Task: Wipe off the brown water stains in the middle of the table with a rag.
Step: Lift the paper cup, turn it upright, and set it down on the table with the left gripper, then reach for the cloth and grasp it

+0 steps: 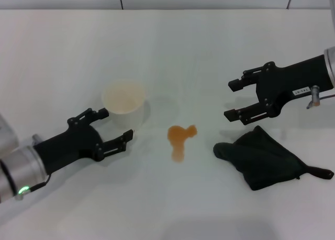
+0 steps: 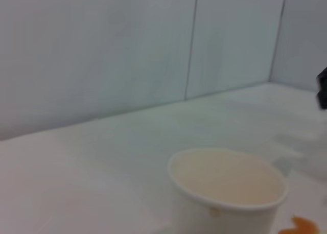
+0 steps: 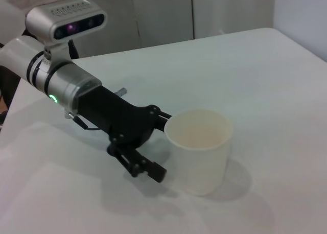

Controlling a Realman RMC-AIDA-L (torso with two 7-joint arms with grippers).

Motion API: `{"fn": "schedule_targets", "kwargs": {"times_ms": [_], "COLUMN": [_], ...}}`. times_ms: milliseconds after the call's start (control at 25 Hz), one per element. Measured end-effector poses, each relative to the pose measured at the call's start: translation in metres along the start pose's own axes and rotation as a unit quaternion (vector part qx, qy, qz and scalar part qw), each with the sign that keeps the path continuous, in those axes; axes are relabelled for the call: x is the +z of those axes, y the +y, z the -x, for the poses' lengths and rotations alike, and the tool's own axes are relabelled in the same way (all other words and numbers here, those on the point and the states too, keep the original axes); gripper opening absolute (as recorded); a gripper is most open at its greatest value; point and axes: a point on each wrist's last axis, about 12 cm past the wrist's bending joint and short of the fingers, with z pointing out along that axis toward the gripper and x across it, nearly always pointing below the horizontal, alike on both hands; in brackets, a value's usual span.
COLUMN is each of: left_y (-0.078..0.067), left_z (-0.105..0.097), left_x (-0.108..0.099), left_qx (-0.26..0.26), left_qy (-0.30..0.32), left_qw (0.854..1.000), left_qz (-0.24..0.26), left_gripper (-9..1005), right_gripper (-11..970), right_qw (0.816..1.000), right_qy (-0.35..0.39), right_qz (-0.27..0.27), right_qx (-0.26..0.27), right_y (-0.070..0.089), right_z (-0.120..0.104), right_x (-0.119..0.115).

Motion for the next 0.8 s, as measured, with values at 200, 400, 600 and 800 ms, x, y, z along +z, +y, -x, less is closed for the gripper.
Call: {"fn": "schedule_targets", "kwargs": {"times_ms": [200, 400, 600, 800], "left_y": [-0.003, 0.0, -0.001, 0.001], "left_z": [0.002, 0.017, 0.042, 0.07], "left_x": [-0.026, -0.055, -0.077, -0.076], "left_qx": [-0.011, -0.005, 0.014, 0.045], "left_qy": [-0.015, 0.01, 0.051, 0.097], "left_qw": [0.999, 0.998, 0.991, 0.978], "left_qz": [-0.027, -0.065, -0.123, -0.181], "left_gripper": [890, 890, 890, 890], "right_gripper": [706, 702, 698, 694], "right_qw": [1.0, 1.0, 0.998, 0.993], "right_qy": [0.002, 0.01, 0.042, 0.105], "right_qz": [0.003, -0.008, -0.016, -0.002], "right_qx": [0.011, 0.023, 0.046, 0.061], "right_y": [0.002, 0.009, 0.017, 0.029], "right_z": [-0.004, -0.01, -0.008, -0.007], "right_x": [-0.005, -0.018, -0.026, -0.017]}}
